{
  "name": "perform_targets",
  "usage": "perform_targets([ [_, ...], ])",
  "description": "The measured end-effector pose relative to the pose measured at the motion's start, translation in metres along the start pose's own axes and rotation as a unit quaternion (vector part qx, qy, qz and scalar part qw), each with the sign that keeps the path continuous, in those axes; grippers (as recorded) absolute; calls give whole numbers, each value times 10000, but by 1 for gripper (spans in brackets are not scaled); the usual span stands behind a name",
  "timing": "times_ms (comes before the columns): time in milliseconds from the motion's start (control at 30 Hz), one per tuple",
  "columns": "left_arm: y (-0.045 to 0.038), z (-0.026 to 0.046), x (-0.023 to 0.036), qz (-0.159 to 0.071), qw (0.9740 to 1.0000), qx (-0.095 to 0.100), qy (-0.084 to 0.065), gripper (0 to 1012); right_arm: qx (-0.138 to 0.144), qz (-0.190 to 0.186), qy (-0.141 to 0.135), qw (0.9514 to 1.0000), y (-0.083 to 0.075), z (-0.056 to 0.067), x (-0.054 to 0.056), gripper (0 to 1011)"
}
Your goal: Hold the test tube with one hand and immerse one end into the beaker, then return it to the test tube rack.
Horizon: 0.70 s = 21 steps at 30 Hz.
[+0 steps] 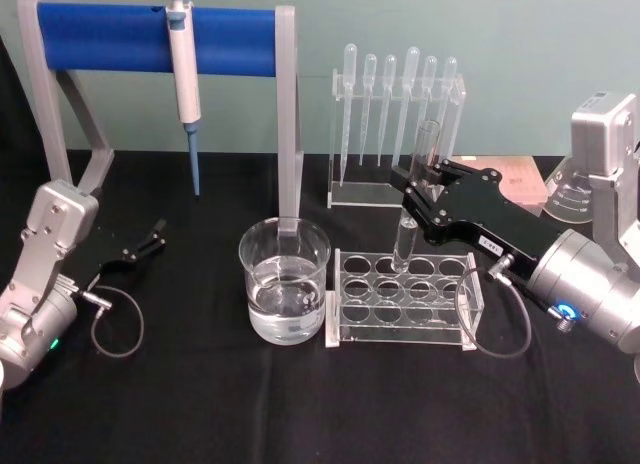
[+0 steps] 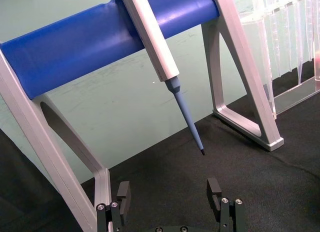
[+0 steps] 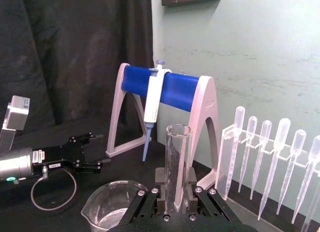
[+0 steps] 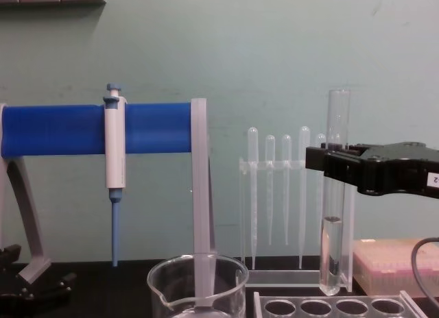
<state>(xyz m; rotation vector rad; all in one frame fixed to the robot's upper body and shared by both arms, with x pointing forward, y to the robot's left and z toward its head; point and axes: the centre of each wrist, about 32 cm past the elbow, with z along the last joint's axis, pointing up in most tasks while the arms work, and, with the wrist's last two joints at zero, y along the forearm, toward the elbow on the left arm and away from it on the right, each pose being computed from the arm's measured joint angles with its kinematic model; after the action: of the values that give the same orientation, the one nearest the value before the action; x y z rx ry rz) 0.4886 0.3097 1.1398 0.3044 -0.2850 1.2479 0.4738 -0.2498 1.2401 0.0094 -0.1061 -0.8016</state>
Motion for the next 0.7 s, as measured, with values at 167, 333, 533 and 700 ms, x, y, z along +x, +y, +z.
perform_targets([
  [167, 0, 0, 0, 0, 10000, 0, 0, 1000, 7, -2, 3, 10000, -1, 0, 0, 225],
  [333, 0, 0, 0, 0, 10000, 0, 0, 1000, 11, -4, 6, 10000, -1, -1, 0, 225],
  [533, 0, 0, 0, 0, 10000, 0, 0, 1000, 13, -5, 10, 10000, -2, -2, 0, 225],
  [700, 0, 0, 0, 0, 10000, 0, 0, 1000, 16, -6, 9, 10000, -3, -1, 1, 225],
])
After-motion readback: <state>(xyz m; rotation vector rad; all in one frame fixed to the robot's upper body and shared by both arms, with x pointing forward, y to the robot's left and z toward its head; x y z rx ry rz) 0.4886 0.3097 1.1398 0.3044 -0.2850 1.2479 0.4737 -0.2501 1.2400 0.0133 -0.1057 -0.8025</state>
